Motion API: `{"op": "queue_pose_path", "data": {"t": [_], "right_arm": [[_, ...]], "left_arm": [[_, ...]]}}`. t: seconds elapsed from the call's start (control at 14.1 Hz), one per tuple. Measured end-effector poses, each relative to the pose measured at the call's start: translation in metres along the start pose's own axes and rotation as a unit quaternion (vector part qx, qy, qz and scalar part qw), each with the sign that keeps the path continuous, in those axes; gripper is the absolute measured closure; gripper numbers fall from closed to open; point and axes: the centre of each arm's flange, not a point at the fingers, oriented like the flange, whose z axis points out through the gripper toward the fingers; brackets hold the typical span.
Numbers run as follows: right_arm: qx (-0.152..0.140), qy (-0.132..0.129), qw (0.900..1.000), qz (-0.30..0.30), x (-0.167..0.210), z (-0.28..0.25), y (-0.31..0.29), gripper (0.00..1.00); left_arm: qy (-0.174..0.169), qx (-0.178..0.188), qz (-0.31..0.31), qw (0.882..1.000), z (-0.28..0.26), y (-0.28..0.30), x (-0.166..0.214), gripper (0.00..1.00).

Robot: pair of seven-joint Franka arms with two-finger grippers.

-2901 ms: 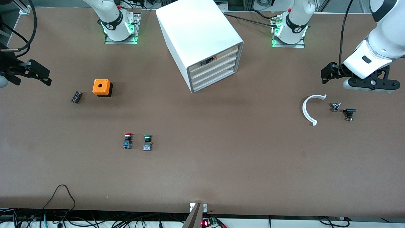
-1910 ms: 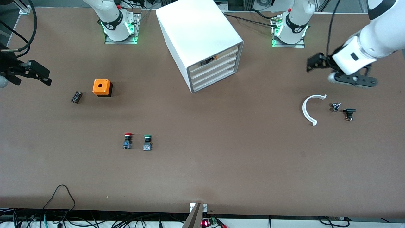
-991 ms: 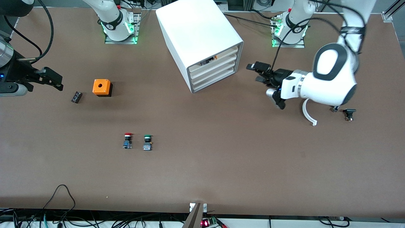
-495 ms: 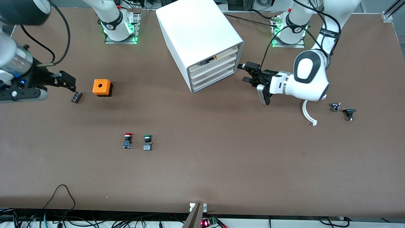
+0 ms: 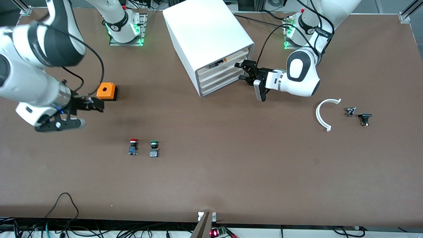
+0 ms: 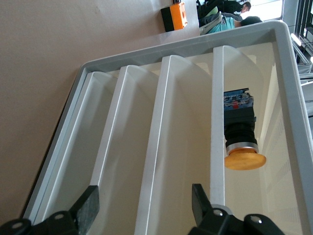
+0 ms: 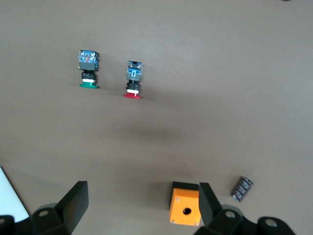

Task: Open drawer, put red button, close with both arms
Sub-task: 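Pull the drawer open with the left gripper while the right gripper grasps the red button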

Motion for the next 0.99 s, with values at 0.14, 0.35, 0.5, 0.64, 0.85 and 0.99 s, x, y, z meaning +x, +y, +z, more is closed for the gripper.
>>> {"op": "queue_pose_path", "data": {"t": [0.14, 0.35, 0.5, 0.64, 0.85, 0.99], "right_arm": [[0.001, -0.007, 1.000, 0.000, 0.012, 0.025, -0.001, 0.00], [0.000, 0.001, 1.000, 0.000, 0.030, 0.055, -0.002, 0.00], [0.000, 0.012, 1.000, 0.001, 0.043, 0.075, -0.002, 0.00], [0.002, 0.018, 1.000, 0.001, 0.054, 0.101, -0.004, 0.00], [0.015, 0.028, 0.999, 0.005, 0.070, 0.139, -0.009, 0.00], [0.018, 0.034, 0.999, 0.003, 0.078, 0.163, -0.014, 0.00]], "left_arm": [[-0.005, -0.004, 0.012, 1.000, 0.006, -0.005, -0.003, 0.27], [0.002, -0.028, 0.020, 0.999, 0.024, -0.019, -0.010, 0.31], [0.001, -0.038, 0.020, 0.999, 0.035, -0.020, -0.011, 0.45], [-0.001, -0.041, 0.020, 0.999, 0.039, -0.019, -0.012, 0.49], [-0.005, -0.044, 0.022, 0.999, 0.044, -0.016, -0.013, 0.66], [-0.006, -0.045, 0.024, 0.999, 0.045, -0.015, -0.013, 0.86]]}}
